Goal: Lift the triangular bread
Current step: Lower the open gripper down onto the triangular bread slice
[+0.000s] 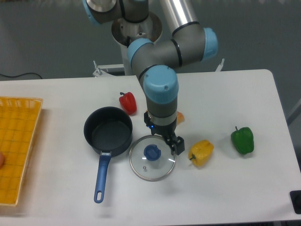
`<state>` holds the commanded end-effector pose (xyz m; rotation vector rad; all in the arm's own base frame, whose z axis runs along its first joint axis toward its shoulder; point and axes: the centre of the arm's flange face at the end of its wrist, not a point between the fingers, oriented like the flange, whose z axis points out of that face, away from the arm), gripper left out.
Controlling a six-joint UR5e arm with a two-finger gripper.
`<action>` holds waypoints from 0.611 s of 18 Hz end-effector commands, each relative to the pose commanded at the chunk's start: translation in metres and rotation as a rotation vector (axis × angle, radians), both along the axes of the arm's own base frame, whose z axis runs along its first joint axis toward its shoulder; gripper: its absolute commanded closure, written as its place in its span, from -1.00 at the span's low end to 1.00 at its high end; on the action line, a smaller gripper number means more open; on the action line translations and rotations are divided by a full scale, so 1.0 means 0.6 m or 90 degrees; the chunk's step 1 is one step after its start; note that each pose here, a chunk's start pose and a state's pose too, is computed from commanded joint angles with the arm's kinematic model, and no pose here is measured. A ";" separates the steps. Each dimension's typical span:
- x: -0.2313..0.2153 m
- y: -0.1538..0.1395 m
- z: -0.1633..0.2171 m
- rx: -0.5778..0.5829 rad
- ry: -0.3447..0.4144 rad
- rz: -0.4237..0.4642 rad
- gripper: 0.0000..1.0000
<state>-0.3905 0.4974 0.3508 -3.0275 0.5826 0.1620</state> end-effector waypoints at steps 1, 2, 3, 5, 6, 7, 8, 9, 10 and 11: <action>0.002 -0.002 -0.009 -0.006 -0.003 -0.007 -1.00; 0.004 -0.004 -0.013 -0.009 -0.004 -0.018 -1.00; 0.004 -0.004 -0.013 -0.009 -0.006 -0.029 -1.00; 0.006 -0.009 -0.015 -0.016 -0.006 -0.032 -1.00; 0.010 -0.011 -0.025 -0.019 -0.012 -0.031 -1.00; 0.011 -0.013 -0.023 -0.020 -0.012 -0.030 -1.00; 0.012 -0.016 -0.023 -0.021 -0.010 -0.028 -1.00; 0.012 -0.020 -0.032 -0.027 -0.011 -0.023 -1.00; 0.008 -0.025 -0.031 -0.034 -0.006 -0.024 -1.00; 0.005 -0.029 -0.033 -0.041 -0.004 -0.023 -1.00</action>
